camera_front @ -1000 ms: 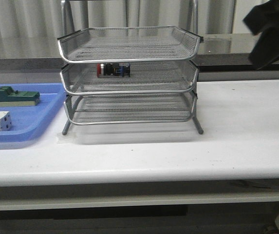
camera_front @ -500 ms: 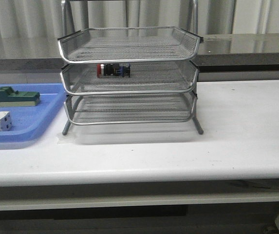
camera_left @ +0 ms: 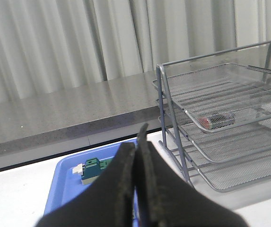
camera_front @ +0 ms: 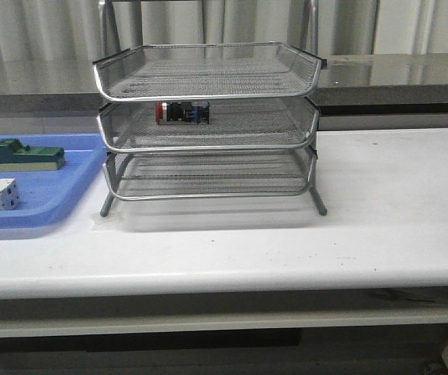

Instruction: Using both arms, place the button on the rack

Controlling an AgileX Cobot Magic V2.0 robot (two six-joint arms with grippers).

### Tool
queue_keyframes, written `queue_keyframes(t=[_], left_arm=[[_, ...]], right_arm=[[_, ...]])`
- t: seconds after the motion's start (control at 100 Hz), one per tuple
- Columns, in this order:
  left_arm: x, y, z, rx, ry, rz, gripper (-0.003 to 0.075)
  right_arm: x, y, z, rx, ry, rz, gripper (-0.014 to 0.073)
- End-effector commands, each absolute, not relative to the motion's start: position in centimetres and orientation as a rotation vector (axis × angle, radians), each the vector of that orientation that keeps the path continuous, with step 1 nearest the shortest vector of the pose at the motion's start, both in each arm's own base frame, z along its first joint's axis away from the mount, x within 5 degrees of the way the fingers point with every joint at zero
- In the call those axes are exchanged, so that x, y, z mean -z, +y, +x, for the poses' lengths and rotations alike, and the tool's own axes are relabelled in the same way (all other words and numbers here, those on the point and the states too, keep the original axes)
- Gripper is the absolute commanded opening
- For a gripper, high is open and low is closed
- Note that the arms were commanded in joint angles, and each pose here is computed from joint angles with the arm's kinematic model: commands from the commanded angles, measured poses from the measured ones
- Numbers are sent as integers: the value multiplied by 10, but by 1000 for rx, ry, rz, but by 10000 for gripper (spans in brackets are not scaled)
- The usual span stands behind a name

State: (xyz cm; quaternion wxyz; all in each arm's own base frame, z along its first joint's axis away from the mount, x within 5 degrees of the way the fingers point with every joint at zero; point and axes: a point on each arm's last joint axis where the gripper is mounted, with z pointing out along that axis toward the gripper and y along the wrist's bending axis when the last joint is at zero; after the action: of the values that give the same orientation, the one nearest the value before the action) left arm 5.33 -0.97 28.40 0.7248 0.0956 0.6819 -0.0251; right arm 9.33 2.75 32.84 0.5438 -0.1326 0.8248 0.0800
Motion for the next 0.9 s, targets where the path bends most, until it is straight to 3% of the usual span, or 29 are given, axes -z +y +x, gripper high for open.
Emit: queue_keyframes(t=[0.0,0.45,0.59,0.89], left_arm=[[-300,-9,51,66,1401,181,-20],[-300,-9,51,66,1401,181,-20],[-300,-9,51,66,1401,181,-20],[-300,-9,51,66,1401,181,-20]], right_arm=[[-342,26,95,-179,1876,-287,-60],[-344,24,93,-161,1850,-279,-60],[-345,15,83,-118,1805,-180,-60],[-301,5,59,-90,1702,-85,-60]])
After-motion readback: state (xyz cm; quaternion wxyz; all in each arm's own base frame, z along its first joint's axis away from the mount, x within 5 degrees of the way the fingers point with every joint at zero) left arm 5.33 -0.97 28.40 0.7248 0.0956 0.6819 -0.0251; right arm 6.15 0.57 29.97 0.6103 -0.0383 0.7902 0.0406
